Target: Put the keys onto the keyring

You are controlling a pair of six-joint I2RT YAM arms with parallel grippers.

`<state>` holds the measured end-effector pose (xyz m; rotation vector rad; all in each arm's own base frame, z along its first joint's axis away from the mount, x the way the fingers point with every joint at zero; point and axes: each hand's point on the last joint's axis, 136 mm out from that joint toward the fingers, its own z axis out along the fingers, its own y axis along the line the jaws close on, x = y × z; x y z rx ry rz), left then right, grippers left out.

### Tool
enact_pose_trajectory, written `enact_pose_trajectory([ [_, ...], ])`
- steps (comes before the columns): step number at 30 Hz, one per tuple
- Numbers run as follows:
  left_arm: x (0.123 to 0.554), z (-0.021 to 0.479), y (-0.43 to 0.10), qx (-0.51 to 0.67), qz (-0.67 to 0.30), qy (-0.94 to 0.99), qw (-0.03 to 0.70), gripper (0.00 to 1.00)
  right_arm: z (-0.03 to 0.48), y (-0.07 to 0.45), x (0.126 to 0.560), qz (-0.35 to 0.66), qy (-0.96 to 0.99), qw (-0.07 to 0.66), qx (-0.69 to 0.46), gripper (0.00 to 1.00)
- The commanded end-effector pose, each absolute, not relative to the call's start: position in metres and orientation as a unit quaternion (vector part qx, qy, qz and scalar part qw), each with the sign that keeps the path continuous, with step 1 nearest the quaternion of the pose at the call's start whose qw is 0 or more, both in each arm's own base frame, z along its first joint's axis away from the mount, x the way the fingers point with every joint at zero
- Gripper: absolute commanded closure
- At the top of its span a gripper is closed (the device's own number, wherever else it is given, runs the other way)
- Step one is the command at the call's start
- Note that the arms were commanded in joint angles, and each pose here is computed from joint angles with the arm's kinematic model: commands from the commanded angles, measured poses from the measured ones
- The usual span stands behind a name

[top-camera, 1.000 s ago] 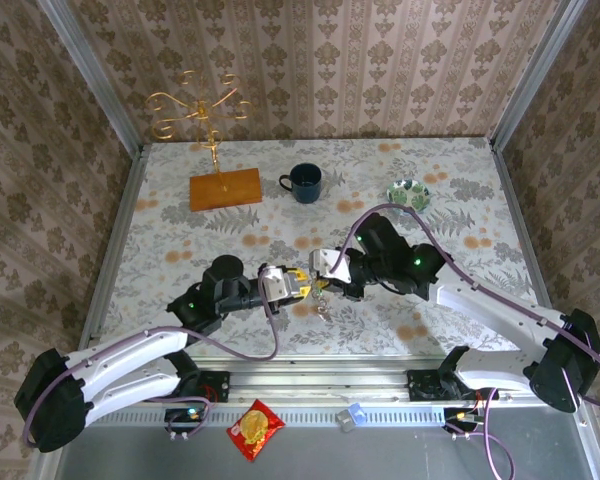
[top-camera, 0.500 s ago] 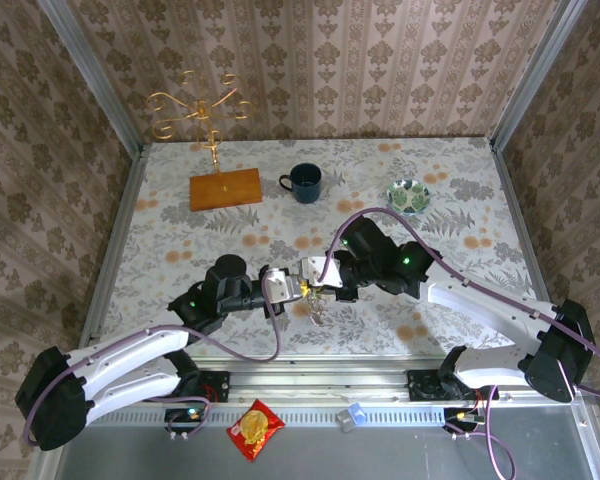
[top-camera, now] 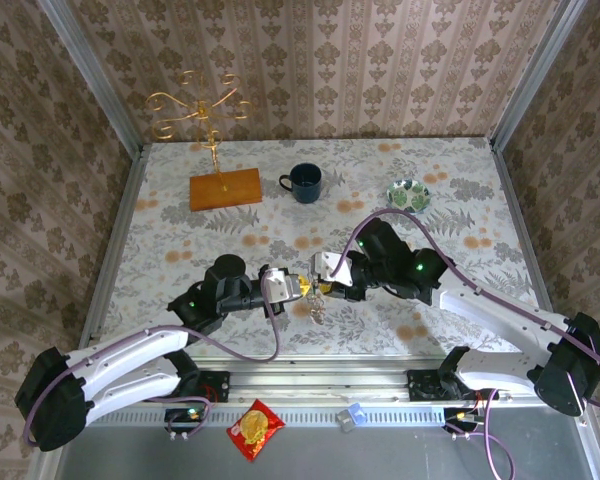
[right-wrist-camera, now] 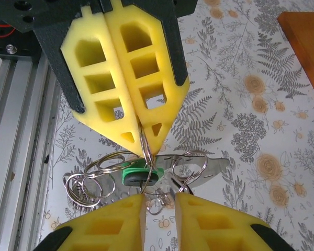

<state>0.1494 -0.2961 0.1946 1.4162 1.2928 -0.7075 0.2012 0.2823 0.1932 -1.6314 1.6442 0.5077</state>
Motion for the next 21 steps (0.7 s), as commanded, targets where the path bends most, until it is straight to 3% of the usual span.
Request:
enact_pose_trajectory([
  [1,0.1466,0.2162,-0.2985,0.582,-0.310,0.516,0.547,1.00,0.2004,0.2870,0.1966,0.222,0.635,0.385,-0.632,0.77],
  [21,0.1536,0.2168,-0.2991,0.575,-0.297,0.519,0.558,1.00,0.2074,0.2818,0.1931,0.232,0.642,0.396,-0.615,0.71],
])
